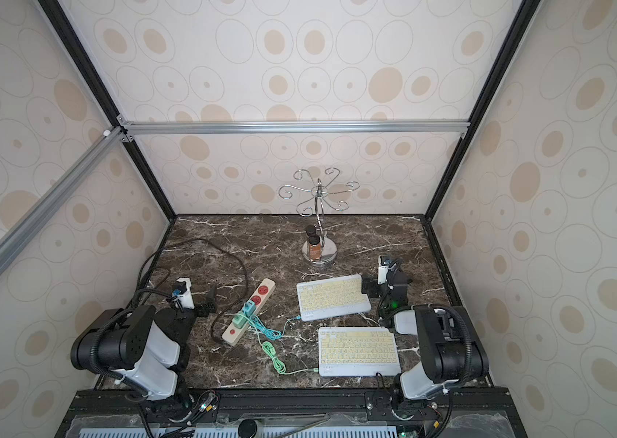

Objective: Unplug the wireless keyboard
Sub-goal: Pick up the power cord at the center of the board.

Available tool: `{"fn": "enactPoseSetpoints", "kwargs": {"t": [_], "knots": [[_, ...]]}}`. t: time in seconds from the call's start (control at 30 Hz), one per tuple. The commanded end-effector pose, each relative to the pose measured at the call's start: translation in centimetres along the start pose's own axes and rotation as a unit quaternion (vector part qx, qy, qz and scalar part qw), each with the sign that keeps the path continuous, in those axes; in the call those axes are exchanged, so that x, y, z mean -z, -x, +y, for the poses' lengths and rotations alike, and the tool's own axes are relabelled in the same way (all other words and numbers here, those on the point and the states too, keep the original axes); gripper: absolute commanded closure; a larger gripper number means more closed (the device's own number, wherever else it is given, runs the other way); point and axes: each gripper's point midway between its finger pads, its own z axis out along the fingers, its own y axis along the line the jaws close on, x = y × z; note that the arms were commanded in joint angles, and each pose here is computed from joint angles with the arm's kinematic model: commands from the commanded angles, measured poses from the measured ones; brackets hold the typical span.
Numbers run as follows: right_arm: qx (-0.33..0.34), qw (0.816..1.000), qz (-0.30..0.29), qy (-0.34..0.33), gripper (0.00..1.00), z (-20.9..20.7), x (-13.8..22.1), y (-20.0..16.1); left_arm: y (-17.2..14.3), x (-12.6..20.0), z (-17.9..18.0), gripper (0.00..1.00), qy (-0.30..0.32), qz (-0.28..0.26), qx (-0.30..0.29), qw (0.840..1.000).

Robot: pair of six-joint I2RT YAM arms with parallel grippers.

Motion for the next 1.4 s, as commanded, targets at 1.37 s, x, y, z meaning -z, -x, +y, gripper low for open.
{"fn": "enactPoseSetpoints", "kwargs": {"t": [1.37], "knots": [[-0.027, 0.997, 0.025, -0.066, 0.00, -1.9, 2.9, 2.7, 8.1, 4.7, -0.6, 0.00, 0.031, -0.166, -0.042, 0.985]]}}
